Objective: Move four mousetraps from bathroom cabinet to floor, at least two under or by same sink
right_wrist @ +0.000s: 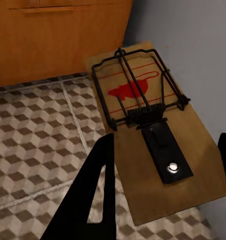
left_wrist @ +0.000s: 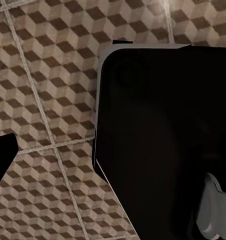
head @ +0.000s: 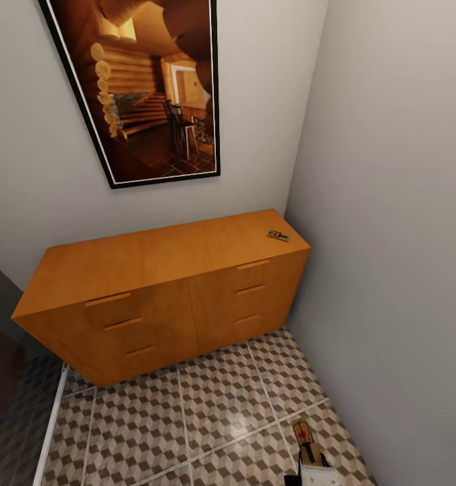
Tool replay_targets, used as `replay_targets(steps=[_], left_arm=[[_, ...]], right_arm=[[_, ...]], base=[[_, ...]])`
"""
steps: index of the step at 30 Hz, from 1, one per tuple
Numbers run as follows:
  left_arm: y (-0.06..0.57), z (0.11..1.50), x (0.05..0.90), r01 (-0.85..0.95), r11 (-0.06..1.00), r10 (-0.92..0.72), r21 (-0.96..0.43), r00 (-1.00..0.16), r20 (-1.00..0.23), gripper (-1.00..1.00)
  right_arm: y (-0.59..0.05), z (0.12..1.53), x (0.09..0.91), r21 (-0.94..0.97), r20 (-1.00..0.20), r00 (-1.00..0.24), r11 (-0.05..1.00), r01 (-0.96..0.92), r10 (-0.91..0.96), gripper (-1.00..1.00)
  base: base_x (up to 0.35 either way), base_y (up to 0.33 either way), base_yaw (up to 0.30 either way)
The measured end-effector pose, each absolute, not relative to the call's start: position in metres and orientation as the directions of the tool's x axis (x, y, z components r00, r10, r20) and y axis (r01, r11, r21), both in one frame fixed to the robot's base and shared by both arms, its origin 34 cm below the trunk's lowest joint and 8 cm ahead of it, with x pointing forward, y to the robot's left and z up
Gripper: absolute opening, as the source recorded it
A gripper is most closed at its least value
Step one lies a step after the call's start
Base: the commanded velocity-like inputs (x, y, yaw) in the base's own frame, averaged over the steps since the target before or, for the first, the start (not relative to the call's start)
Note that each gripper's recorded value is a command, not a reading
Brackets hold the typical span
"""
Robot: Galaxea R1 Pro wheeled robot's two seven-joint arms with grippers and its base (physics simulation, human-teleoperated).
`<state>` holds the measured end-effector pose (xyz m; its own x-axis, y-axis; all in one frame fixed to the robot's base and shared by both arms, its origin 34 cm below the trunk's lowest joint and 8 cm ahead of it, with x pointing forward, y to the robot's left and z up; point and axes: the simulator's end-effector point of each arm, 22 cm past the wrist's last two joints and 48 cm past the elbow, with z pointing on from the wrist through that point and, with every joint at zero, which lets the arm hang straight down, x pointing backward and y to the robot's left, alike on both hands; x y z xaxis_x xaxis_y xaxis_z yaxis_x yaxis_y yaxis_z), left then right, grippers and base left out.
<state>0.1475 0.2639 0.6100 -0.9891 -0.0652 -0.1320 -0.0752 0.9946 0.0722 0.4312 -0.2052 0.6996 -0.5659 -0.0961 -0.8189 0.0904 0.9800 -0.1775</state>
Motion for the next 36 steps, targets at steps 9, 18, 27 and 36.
replay_targets(steps=[9,18,27,36], left_arm=[[0.264,0.610,0.147,-0.075,0.995,-0.065,0.073,-0.989,-0.132,1.00],[0.273,0.613,0.130,-0.078,0.993,-0.067,0.086,-0.991,-0.117,1.00],[0.287,0.616,0.123,-0.108,0.988,-0.094,0.111,-0.988,-0.126,1.00],[0.282,0.614,0.144,-0.115,0.989,-0.098,0.093,-0.980,-0.172,1.00]], right_arm=[[-0.139,0.695,0.428,0.005,-0.826,-0.556,0.986,-0.166,-0.089,-1.00],[-0.154,0.693,0.427,0.025,-0.817,-0.577,0.999,-0.036,0.000,-1.00],[-0.168,0.692,0.429,0.008,-0.819,-0.574,0.999,-0.033,-0.013,-1.00],[-0.178,0.691,0.429,-0.006,-0.819,-0.573,0.999,-0.040,-0.028,-1.00]], base=[[0.000,0.000,0.000],[0.000,0.000,0.000],[0.000,0.000,0.000],[0.000,0.000,0.000]])
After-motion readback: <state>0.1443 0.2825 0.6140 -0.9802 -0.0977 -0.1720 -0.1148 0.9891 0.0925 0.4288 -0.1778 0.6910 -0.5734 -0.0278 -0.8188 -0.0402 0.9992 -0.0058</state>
